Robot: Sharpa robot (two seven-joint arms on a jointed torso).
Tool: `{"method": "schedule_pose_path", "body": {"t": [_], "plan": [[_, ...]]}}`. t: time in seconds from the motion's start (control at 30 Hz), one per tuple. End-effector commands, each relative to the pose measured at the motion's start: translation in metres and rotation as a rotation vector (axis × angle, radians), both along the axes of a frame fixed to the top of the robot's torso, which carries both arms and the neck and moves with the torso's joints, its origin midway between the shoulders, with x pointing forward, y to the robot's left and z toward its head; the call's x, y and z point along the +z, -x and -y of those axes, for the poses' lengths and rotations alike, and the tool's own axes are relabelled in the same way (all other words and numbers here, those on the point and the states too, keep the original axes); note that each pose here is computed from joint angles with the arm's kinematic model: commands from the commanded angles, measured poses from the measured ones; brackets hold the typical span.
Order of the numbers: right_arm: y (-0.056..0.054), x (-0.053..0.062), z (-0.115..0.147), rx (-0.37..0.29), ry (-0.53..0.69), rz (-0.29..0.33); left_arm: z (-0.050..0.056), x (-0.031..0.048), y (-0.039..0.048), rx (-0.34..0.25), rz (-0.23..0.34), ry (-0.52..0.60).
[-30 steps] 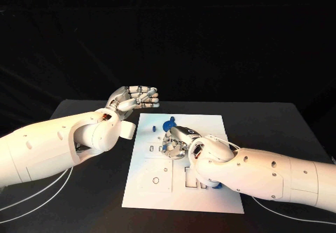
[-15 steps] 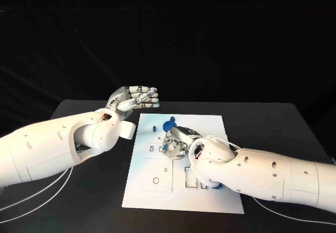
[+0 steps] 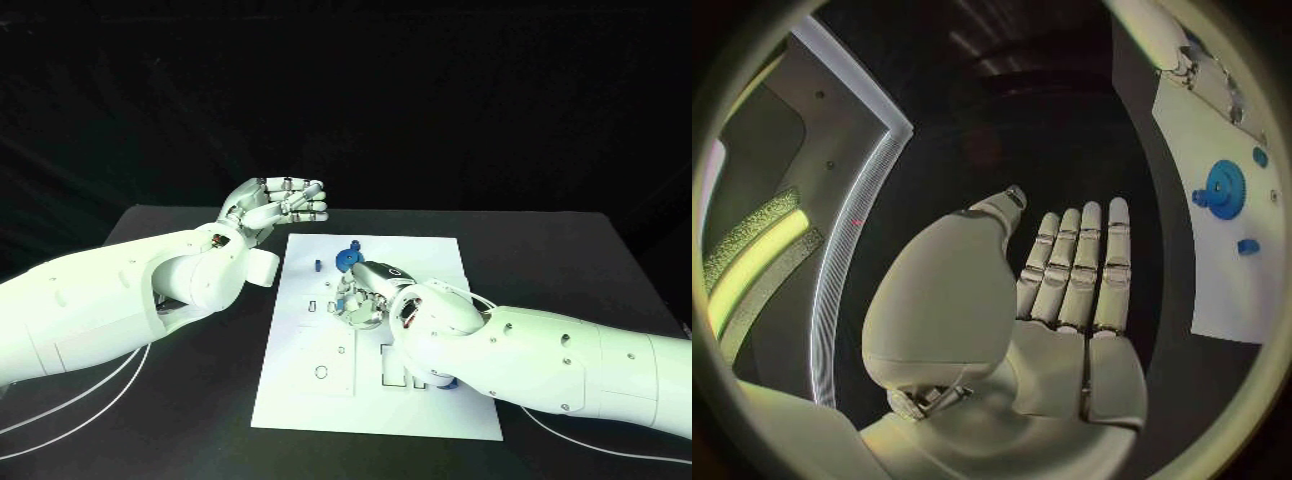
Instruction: Assemble the parts on the task board
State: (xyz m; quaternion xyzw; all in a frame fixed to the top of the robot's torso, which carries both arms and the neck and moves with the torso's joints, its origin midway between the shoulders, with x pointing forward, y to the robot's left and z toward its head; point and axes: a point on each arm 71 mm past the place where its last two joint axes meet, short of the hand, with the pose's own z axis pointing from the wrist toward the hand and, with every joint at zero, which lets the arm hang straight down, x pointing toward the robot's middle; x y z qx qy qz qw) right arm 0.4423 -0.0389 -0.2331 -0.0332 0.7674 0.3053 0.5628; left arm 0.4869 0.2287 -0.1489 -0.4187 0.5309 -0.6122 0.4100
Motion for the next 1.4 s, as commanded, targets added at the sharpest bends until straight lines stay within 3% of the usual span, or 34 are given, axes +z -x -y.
{"method": "schedule_pose_path", "body": {"t": [0.03, 0.87, 1.17, 1.4], "plan": [[0.001, -0.002, 0.0, 0.015, 0.02, -0.006, 0.002, 0.0011, 0.0003, -0.016, 0.004, 0.01], [0.002, 0.002, -0.001, 0.02, -0.03, 0.029, 0.001, -0.0001, -0.0007, -0.018, -0.007, 0.007], [0.002, 0.011, 0.007, 0.031, -0.123, 0.079, -0.006, -0.0029, -0.004, 0.004, -0.02, -0.036], [0.003, 0.026, 0.02, 0.061, -0.174, 0.128, -0.014, -0.0078, -0.0094, -0.01, -0.031, -0.132]]}}
